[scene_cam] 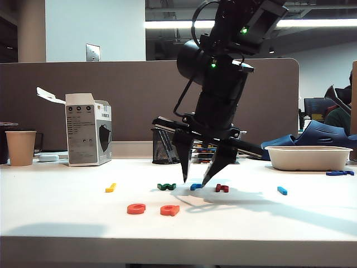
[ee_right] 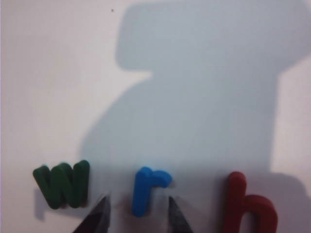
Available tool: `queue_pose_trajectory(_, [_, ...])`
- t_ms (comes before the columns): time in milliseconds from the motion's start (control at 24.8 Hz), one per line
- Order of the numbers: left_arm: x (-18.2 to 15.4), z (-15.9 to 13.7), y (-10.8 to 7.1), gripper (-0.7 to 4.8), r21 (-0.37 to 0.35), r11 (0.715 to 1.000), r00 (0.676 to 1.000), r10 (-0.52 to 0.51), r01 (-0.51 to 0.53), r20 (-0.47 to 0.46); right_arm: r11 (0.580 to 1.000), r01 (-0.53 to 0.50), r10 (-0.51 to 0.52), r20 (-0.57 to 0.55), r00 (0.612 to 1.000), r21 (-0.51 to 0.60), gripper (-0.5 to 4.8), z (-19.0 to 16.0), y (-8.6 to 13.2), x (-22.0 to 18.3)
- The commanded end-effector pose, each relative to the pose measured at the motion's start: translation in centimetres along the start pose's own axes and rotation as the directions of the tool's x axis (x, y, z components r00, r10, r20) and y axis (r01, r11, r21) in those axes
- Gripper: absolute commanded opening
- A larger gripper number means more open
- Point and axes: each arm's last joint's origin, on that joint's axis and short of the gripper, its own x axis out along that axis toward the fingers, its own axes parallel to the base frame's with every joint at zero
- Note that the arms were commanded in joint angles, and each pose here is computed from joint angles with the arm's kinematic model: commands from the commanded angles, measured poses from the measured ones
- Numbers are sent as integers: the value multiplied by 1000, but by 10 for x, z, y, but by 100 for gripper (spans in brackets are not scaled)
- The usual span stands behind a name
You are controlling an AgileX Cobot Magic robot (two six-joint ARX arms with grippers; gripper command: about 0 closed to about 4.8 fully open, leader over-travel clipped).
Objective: Select the appropriate letters from the row of letter magnets placed on the table to arrange into the word "car".
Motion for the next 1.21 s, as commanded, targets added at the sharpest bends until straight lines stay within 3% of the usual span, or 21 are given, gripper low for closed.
queue_pose_trajectory(40, [-1,1,1,-5,-4,1000,1000,-3,3,5,1000,-9,9,6,1000,-4,143,1,2,0])
queue_pose_trajectory(362, [-1,1,0,-6,-4,1000,1000,-3,3,4,1000,8,-8,-12,1000,-5,133,-2,0,9])
queue_pose_trajectory(483, [-1,1,1,-6,-4,1000,1000,-3,3,5,1000,22,-22,-26,999,-6,105,-3,-1,10])
queue_pose_trajectory(1207, [-1,1,1,-6,-3,1000,1000,-2,2,5,996,89,-90,-84,992,-11,84,-10,-8,23])
